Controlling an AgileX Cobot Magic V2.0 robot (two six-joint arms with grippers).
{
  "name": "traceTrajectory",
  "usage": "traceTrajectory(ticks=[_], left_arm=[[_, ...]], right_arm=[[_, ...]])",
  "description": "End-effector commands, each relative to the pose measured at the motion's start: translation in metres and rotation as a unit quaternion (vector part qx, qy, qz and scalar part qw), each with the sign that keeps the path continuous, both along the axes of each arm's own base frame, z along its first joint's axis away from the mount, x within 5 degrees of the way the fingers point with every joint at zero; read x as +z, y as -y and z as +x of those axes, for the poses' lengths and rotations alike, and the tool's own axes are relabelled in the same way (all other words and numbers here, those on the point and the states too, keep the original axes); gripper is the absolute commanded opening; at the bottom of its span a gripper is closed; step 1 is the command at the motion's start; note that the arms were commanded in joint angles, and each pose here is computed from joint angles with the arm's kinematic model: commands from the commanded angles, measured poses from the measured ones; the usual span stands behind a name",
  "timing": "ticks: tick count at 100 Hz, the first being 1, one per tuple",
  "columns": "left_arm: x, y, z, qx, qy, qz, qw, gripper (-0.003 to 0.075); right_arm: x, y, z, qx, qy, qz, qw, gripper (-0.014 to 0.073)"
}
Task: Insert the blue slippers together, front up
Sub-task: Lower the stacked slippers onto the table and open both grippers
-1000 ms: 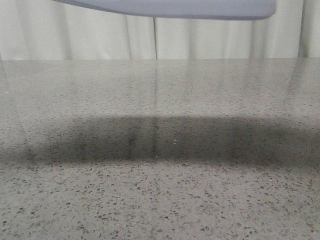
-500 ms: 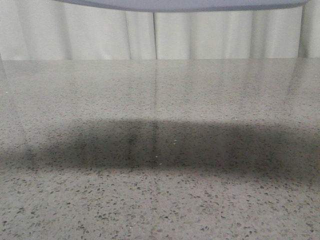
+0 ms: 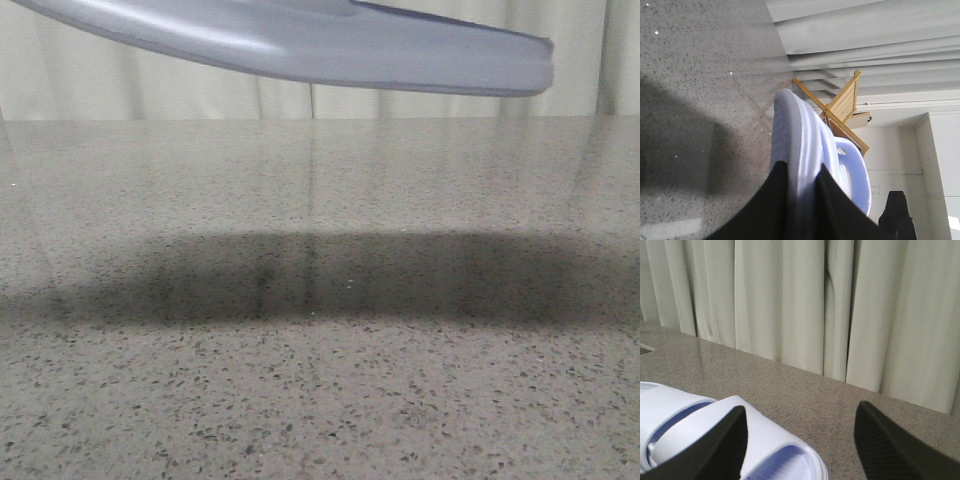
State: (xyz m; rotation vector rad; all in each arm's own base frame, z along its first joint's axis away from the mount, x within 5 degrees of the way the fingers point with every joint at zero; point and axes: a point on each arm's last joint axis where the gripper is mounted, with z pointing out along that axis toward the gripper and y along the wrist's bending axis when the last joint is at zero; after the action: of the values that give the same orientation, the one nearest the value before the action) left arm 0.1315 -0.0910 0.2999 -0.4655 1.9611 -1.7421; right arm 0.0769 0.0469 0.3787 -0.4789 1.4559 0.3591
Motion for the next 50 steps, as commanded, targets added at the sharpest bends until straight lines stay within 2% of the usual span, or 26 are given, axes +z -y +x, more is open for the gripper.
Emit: traceTrajectory(ticks=[1,17,28,50], left_arm=[[0.013,0.002,0.003,-0.008,0.004,-0.042,0.999,0.0032],[0.007,0.004,0.014,-0.001,0.006,-0.038,0.999,0.0032],[0.000,0.005,0.023,0.000,-0.014,-0.031,0.999,0.0032],[-0.020,0.008,0.041,0.004,-0.035,0.004,0.999,0.0032]], right_arm=[[0.013,0.004,-0.001,-0.020,0.030,0.012,0.999,0.0406],[0.013,0.004,-0.001,-0.020,0.030,0.012,0.999,0.0406],[0.013,0.004,-0.001,-0.020,0.030,0.012,0.999,0.0406],[0.013,0.003,-0.001,-0.017,0.029,0.011,0.999,0.0406]])
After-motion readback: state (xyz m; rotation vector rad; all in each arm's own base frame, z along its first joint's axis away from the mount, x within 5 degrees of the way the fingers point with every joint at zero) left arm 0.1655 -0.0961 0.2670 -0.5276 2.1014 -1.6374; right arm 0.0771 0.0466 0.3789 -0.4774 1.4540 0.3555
